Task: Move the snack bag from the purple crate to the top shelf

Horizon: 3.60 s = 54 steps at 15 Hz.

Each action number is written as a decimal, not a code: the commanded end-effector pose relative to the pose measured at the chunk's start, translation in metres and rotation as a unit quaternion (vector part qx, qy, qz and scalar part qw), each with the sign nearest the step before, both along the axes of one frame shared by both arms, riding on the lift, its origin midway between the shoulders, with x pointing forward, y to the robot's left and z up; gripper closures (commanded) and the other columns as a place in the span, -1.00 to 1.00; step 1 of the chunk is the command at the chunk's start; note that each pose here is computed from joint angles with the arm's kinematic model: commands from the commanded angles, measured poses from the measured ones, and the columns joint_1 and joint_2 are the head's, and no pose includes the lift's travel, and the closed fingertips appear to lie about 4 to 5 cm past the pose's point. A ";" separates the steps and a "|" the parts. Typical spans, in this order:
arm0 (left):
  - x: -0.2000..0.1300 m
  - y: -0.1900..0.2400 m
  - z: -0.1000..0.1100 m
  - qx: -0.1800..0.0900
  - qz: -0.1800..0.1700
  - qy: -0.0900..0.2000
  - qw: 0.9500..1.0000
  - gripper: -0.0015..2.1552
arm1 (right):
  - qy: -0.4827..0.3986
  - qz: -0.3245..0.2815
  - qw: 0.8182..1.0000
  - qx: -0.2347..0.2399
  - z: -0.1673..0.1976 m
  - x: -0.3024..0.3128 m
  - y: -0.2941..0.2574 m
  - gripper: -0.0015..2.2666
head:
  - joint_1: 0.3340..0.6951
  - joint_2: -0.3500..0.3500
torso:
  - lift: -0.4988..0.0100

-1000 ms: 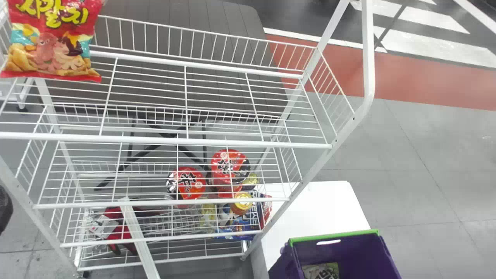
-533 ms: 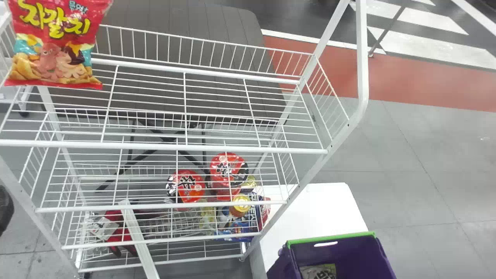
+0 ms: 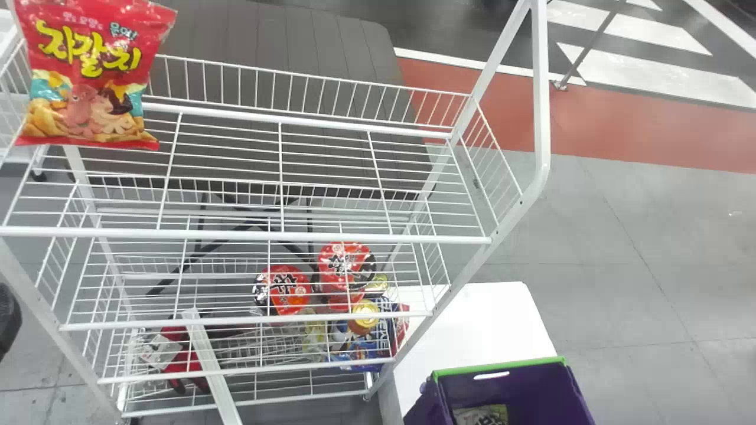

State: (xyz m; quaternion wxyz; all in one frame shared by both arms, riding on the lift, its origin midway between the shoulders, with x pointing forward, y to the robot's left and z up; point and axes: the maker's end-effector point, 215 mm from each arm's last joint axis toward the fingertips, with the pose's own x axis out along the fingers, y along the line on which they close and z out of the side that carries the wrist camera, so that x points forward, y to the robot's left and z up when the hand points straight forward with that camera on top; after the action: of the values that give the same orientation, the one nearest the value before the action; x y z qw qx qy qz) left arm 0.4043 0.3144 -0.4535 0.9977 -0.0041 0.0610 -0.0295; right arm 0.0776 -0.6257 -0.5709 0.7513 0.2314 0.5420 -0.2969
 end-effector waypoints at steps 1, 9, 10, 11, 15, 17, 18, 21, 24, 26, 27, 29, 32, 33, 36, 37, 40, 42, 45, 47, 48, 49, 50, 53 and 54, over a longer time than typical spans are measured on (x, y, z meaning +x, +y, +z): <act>0.000 0.000 -0.001 0.000 0.000 0.001 1.000 -0.87 | -0.012 -0.002 1.000 0.006 0.002 0.005 0.002 0.98 | 1.00 -1.00 | 0.76; 0.000 -0.001 -0.003 -0.001 -0.002 0.004 1.000 -0.87 | -0.026 -0.002 1.000 0.007 0.005 0.014 0.003 0.98 | 1.00 -1.00 | 0.88; 0.000 -0.001 -0.003 -0.001 -0.003 0.004 1.000 -0.87 | -0.030 -0.003 1.000 0.008 0.006 0.015 0.002 0.98 | 1.00 -1.00 | 0.90; 0.000 -0.001 -0.003 -0.001 -0.003 0.004 1.000 -0.87 | -0.034 -0.005 0.999 0.007 0.007 0.015 0.002 0.98 | 1.00 -1.00 | 0.91; 0.000 -0.001 -0.003 -0.001 -0.003 0.004 1.000 -0.87 | -0.056 -0.005 0.998 0.008 0.009 0.024 0.004 0.98 | 1.00 -1.00 | 0.98; 0.000 -0.001 -0.003 0.000 -0.004 0.004 1.000 -0.87 | -0.056 -0.009 0.998 0.014 0.007 0.025 0.008 0.98 | 1.00 -1.00 | 0.99; 0.000 -0.001 -0.003 0.000 -0.004 0.004 1.000 -0.87 | -0.057 -0.012 0.998 0.019 0.007 0.025 0.010 0.98 | 1.00 -1.00 | 1.00; 0.000 -0.001 -0.003 -0.001 -0.003 0.004 1.000 -0.87 | -0.065 -0.017 0.997 0.023 0.008 0.026 0.011 0.97 | 1.00 -1.00 | 1.00; -0.001 -0.001 -0.004 0.000 -0.004 0.005 1.000 -0.87 | -0.072 -0.018 0.997 0.026 0.009 0.028 0.011 0.97 | 1.00 -1.00 | 1.00; 0.000 -0.001 -0.003 -0.001 -0.004 0.004 1.000 -0.87 | -0.104 -0.012 0.993 0.045 0.012 0.043 0.023 0.97 | 1.00 -1.00 | 1.00; 0.000 -0.001 -0.004 -0.001 -0.004 0.005 1.000 -0.87 | -0.130 -0.008 0.989 0.069 0.020 0.057 0.037 0.97 | 1.00 -1.00 | 1.00; 0.000 -0.003 -0.005 -0.003 -0.005 0.005 1.000 -0.87 | -0.165 0.008 0.981 0.101 0.042 0.090 0.081 0.98 | 1.00 -1.00 | 1.00; -0.002 -0.004 -0.005 -0.002 -0.005 0.005 1.000 -0.87 | -0.202 0.052 0.967 0.146 0.086 0.139 0.156 0.98 | 1.00 -1.00 | 1.00; -0.002 -0.002 -0.006 -0.002 -0.004 0.006 1.000 -0.87 | -0.236 0.076 0.959 0.138 0.113 0.165 0.167 0.98 | 1.00 -1.00 | 1.00; -0.004 -0.003 -0.009 -0.002 -0.004 0.007 1.000 -0.87 | -0.334 0.150 0.923 0.121 0.195 0.239 0.202 0.98 | 1.00 -0.79 | 1.00; -0.003 -0.004 -0.007 -0.002 -0.004 0.005 1.000 -0.87 | -0.365 0.178 0.906 0.119 0.223 0.262 0.219 0.98 | 1.00 -0.65 | 1.00; -0.003 -0.002 -0.001 -0.001 -0.003 -0.005 1.000 -0.87 | -0.421 0.259 0.861 0.120 0.285 0.305 0.284 0.98 | 1.00 -0.44 | 1.00; -0.005 -0.001 0.000 0.001 -0.002 -0.007 1.000 -0.87 | -0.415 0.307 0.845 0.140 0.288 0.318 0.337 0.98 | 1.00 -0.20 | 1.00; -0.009 0.006 0.004 0.003 0.004 -0.013 1.000 -0.87 | -0.405 0.369 0.819 0.173 0.289 0.331 0.409 0.98 | 1.00 0.07 | 1.00; -0.010 0.008 0.003 0.004 0.006 -0.011 1.000 -0.87 | -0.386 0.399 0.808 0.197 0.278 0.329 0.449 0.98 | 1.00 0.33 | 1.00; -0.011 0.008 0.002 0.004 0.006 -0.010 1.000 -0.87 | -0.376 0.409 0.805 0.205 0.271 0.328 0.464 0.98 | 1.00 0.40 | 1.00; -0.011 0.007 0.002 0.003 0.005 -0.010 1.000 -0.87 | -0.362 0.421 0.802 0.221 0.261 0.326 0.483 0.97 | 1.00 0.48 | 1.00; -0.011 0.006 0.001 0.003 0.005 -0.010 1.000 -0.87 | -0.347 0.432 0.797 0.242 0.249 0.322 0.503 0.97 | 1.00 0.54 | 1.00; -0.012 0.005 0.001 0.003 0.004 -0.009 1.000 -0.87 | -0.391 0.434 0.769 0.261 0.249 0.354 0.535 0.95 | 1.00 0.79 | 1.00; -0.012 0.005 0.000 0.003 0.004 -0.008 1.000 -0.87 | -0.411 0.431 0.761 0.258 0.255 0.368 0.538 0.95 | 1.00 0.84 | 1.00</act>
State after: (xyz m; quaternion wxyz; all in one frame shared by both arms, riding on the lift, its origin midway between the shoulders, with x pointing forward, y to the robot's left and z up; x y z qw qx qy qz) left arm 0.3928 0.3195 -0.4524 0.9983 -0.0015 0.0519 -0.0255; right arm 0.4253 -0.0946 -0.3226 0.8562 0.2508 0.3107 0.3279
